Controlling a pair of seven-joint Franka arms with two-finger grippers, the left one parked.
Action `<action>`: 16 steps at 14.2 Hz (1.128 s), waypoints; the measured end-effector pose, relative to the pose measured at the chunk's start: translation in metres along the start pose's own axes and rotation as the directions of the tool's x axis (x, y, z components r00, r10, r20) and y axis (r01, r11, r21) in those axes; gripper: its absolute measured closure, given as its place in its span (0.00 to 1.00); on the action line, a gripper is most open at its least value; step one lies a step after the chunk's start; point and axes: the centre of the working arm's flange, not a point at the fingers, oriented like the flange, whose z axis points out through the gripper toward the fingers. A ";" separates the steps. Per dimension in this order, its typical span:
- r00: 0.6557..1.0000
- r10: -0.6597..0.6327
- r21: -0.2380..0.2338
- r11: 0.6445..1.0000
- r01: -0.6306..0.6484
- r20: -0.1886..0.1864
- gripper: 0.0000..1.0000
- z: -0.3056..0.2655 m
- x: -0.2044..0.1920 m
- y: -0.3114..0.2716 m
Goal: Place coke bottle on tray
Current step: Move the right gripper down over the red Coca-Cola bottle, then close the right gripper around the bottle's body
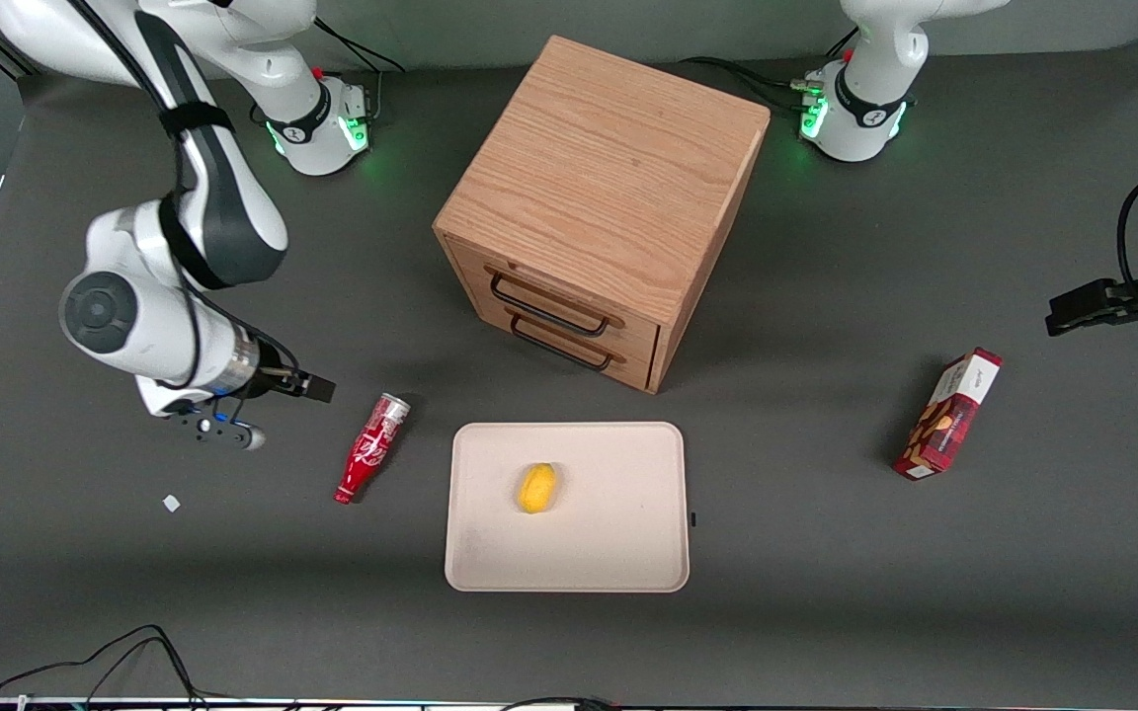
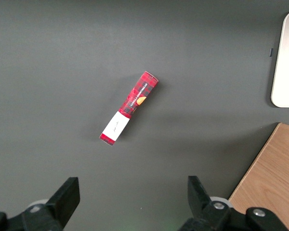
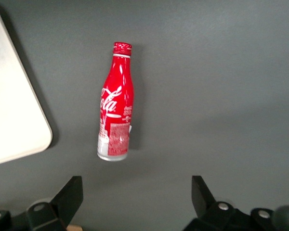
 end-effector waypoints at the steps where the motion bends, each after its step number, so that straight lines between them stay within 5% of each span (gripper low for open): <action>1: 1.000 0.020 0.009 1.000 -0.020 -0.009 0.00 0.012 -0.001 -0.003; 11: 0.985 0.154 0.029 0.988 -0.152 -0.080 0.00 0.093 -0.003 -0.027; 16: 0.984 0.150 -0.016 0.988 -0.152 -0.097 0.00 0.126 0.001 -0.046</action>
